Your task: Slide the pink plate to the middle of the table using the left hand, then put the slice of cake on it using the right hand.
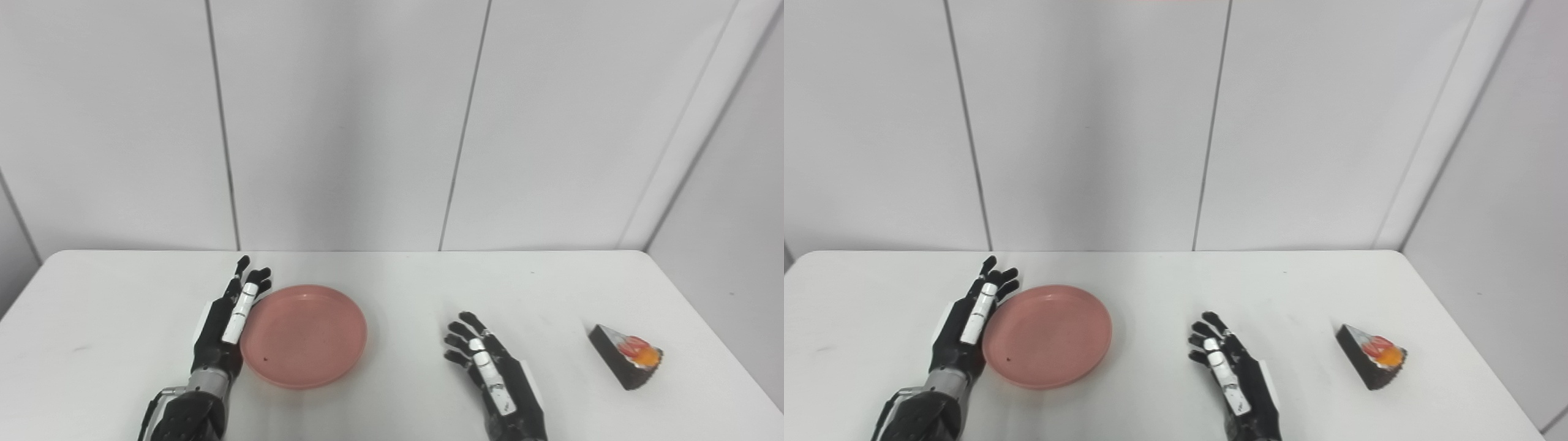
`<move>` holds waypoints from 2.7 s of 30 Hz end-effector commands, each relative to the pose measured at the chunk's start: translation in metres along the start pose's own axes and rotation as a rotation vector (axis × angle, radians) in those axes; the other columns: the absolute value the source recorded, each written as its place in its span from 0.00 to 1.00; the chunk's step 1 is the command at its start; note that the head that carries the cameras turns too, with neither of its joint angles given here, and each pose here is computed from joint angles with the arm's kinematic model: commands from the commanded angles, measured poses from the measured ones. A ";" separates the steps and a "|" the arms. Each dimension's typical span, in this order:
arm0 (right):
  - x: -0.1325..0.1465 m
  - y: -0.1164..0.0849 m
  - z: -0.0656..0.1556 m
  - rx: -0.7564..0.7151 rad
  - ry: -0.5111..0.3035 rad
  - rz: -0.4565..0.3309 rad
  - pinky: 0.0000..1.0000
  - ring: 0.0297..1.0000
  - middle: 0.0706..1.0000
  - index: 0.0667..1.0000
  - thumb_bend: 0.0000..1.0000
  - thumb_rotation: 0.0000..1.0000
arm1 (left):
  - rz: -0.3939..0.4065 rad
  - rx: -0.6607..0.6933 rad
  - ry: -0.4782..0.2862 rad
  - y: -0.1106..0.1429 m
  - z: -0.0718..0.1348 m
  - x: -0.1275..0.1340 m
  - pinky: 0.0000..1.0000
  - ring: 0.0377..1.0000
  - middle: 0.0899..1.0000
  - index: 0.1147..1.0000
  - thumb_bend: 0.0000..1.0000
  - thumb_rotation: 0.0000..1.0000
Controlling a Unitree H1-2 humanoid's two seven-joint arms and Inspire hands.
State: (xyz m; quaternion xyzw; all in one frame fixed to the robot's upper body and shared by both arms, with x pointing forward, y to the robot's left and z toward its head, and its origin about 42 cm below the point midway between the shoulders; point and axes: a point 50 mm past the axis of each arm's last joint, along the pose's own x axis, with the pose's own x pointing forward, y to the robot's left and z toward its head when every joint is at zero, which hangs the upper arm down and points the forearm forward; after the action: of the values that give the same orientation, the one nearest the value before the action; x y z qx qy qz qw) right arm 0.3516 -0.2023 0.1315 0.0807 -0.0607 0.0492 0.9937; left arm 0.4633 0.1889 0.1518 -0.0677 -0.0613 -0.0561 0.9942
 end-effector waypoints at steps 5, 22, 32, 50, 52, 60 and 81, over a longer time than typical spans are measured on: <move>0.000 0.013 -0.006 0.009 0.055 0.002 0.76 0.79 0.80 0.81 0.78 0.72 | -0.031 -0.048 0.031 -0.016 -0.002 0.002 0.85 0.90 0.88 1.00 0.72 0.81; 0.000 0.020 -0.005 -0.002 0.064 -0.001 0.74 0.79 0.81 0.82 0.74 0.74 | -0.089 -0.072 0.047 -0.038 0.000 0.009 0.83 0.89 0.88 1.00 0.78 0.79; -0.001 0.014 -0.006 -0.039 0.023 -0.010 0.72 0.77 0.79 0.81 0.76 0.70 | -0.094 -0.066 0.066 -0.035 -0.007 0.004 0.85 0.90 0.88 1.00 0.80 0.80; -0.009 -0.023 0.107 -0.689 -0.236 -0.135 0.72 0.81 0.84 0.83 0.85 0.57 | -0.080 -0.083 0.097 -0.019 -0.004 0.002 0.84 0.89 0.84 1.00 0.79 0.79; -0.014 -0.025 0.124 -0.733 -0.237 -0.158 0.72 0.85 0.88 0.84 0.85 0.49 | -0.074 -0.076 0.103 -0.017 -0.003 0.002 0.83 0.89 0.83 1.00 0.78 0.79; -0.023 -0.036 0.170 -1.055 -0.142 -0.222 0.67 0.90 0.93 0.86 0.92 0.37 | -0.071 -0.060 0.117 -0.012 -0.002 0.004 0.80 0.86 0.80 1.00 0.75 0.81; -0.003 -0.089 0.179 -1.415 0.158 -0.362 0.72 0.91 0.91 0.86 0.99 0.18 | -0.093 -0.052 0.141 -0.020 -0.007 0.004 0.79 0.84 0.83 1.00 0.78 0.81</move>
State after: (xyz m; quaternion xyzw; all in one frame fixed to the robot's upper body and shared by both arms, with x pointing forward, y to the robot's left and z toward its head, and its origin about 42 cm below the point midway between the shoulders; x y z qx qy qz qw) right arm 0.3314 -0.3124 0.2742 -0.5625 0.0280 -0.1340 0.8154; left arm 0.4681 0.1712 0.1596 -0.0871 -0.0283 -0.1065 0.9901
